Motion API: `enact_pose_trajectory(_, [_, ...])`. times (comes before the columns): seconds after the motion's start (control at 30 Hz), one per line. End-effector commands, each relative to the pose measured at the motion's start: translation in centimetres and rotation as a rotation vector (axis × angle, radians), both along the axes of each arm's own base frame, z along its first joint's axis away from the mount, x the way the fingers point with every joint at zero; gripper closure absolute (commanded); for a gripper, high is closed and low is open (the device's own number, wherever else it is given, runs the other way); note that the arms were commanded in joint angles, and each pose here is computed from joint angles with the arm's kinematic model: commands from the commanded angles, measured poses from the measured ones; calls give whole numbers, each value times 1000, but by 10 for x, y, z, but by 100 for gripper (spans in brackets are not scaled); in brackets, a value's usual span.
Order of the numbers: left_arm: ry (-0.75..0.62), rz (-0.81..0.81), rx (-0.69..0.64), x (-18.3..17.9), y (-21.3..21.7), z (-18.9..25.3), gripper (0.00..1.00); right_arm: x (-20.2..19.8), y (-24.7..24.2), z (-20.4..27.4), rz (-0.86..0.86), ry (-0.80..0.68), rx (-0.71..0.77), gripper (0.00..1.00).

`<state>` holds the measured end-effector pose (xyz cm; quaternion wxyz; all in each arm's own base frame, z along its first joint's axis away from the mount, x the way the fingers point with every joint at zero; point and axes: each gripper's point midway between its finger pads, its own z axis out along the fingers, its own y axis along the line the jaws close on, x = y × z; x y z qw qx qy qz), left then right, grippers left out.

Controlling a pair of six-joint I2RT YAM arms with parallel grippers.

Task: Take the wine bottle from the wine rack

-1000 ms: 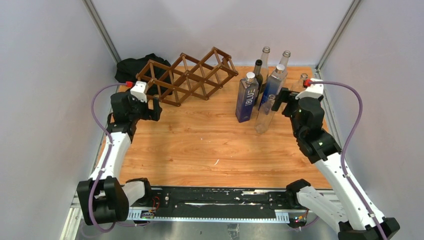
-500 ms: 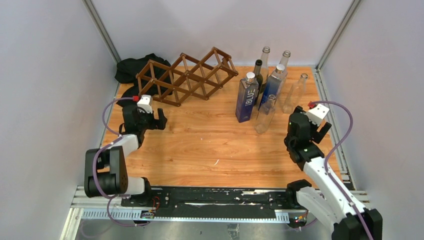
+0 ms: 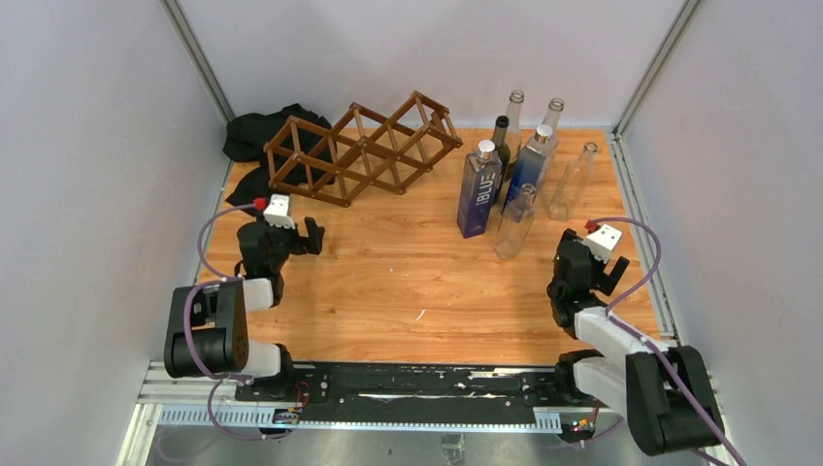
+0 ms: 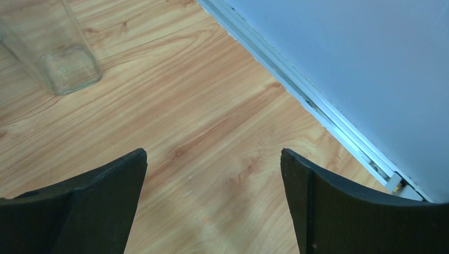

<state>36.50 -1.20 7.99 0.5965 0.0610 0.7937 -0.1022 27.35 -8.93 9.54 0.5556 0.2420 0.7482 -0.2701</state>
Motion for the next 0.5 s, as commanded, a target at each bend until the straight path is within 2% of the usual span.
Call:
enact_pose_trajectory(0.0, [-182,5,27,1,1,35,0,21,5,16,74,-136,-10,0])
enact_pose_trajectory(0.13, [-238,27,49,-9,1,40,0,31,12,4,136,-112,-27,0])
enact_pose_trajectory(0.2, [-269,25,114,-21,-3,34,0,33,13,3,150,-121,-44,0])
enact_pose_trajectory(0.3, [-383,43,143,-31,-13,42,0,39,13,2,149,-103,-48,0])
enact_pose_trajectory(0.4, [-284,35,169,-22,-12,32,0,47,19,0,191,-60,-50,0])
enact_pose_trajectory(0.47, [-240,53,160,-11,-9,28,0,55,39,-5,335,-29,-77,0])
